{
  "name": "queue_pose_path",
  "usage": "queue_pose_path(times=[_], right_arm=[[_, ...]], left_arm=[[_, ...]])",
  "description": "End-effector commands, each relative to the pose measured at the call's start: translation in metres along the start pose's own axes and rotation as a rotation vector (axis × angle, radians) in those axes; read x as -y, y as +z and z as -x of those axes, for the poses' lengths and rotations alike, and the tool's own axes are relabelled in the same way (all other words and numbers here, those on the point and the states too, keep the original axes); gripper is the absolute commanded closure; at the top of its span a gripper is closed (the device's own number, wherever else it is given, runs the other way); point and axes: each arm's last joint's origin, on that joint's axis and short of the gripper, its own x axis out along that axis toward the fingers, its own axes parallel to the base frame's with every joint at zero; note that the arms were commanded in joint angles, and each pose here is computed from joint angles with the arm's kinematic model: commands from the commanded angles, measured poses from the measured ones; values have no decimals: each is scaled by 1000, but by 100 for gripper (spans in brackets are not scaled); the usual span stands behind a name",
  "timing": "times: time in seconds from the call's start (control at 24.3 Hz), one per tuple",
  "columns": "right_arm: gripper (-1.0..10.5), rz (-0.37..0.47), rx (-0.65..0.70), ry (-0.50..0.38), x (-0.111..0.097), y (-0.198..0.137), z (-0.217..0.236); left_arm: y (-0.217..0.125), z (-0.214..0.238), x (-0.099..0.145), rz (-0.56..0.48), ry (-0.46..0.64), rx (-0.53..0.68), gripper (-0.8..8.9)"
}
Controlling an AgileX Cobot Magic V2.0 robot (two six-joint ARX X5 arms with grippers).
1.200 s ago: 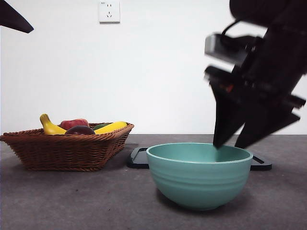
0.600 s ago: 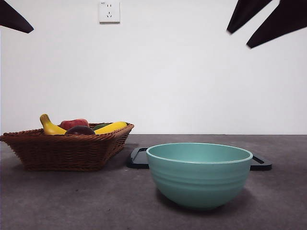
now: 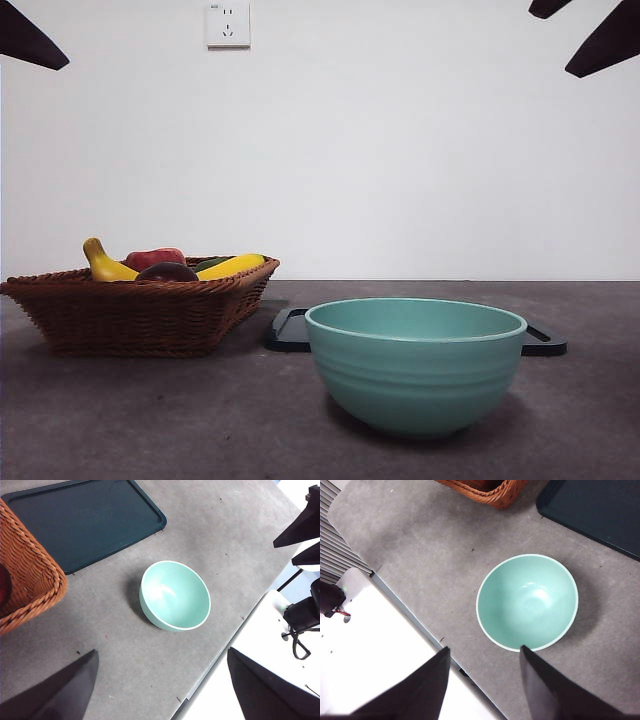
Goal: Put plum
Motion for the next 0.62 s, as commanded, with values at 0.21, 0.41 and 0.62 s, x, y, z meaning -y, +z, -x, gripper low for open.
queue_pose_path(times=[0.21, 0.41, 0.62], right_arm=[[724, 9, 13, 10, -3, 4, 2], [794, 28, 13, 10, -3, 4, 2], [941, 36, 15, 2, -3, 4, 2]], left_arm=[[5, 2, 2, -13, -7, 16, 410], [5, 2, 2, -13, -7, 16, 604], [5, 2, 2, -13, -7, 16, 806]])
